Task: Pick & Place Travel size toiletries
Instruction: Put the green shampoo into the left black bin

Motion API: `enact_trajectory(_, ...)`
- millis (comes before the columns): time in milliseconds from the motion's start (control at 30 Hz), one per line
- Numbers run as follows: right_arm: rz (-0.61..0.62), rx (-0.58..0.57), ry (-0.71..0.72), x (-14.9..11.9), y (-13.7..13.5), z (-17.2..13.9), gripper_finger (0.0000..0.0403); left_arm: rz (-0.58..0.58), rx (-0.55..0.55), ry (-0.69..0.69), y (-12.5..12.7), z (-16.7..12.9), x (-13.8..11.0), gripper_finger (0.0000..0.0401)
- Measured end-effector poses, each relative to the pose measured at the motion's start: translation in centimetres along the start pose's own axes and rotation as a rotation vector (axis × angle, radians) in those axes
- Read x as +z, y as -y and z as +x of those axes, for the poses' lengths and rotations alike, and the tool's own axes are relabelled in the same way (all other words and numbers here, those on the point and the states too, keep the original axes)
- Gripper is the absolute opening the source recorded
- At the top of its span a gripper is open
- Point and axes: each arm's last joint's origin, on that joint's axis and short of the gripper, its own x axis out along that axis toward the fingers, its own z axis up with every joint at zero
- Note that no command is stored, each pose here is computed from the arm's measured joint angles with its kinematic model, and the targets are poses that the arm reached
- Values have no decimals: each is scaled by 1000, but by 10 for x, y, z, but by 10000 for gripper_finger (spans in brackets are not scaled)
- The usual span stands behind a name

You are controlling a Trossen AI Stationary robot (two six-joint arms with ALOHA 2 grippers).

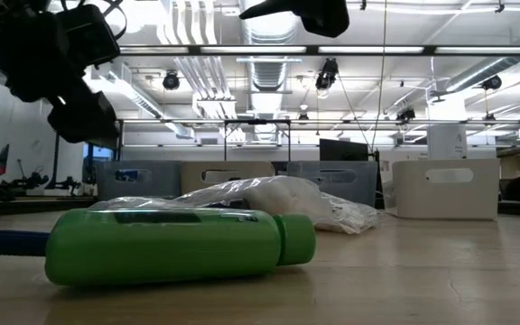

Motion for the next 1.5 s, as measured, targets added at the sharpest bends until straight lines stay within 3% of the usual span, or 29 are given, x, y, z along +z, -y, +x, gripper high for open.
enact_trajectory(233,98,127,-103,-21,-17,1,333,-14,-23,0,3,2,1,268)
enact_trajectory(433,48,65,-185,-58,-13,24,316,-9,-44,-18,5,2,0,268)
enact_trajectory(600,173,31,-226,-77,-12,39,288,-37,-52,-67,4,2,-3,268)
enact_trajectory(733,165,19,-254,-81,-8,47,268,-76,-57,-117,3,2,-7,268)
enact_trajectory(1167,329,-21,-289,-98,-8,51,231,-157,-72,-182,2,2,-11,268)
enact_trajectory(1500,330,-59,-394,-110,3,68,239,-156,-27,-227,-3,1,-19,268)
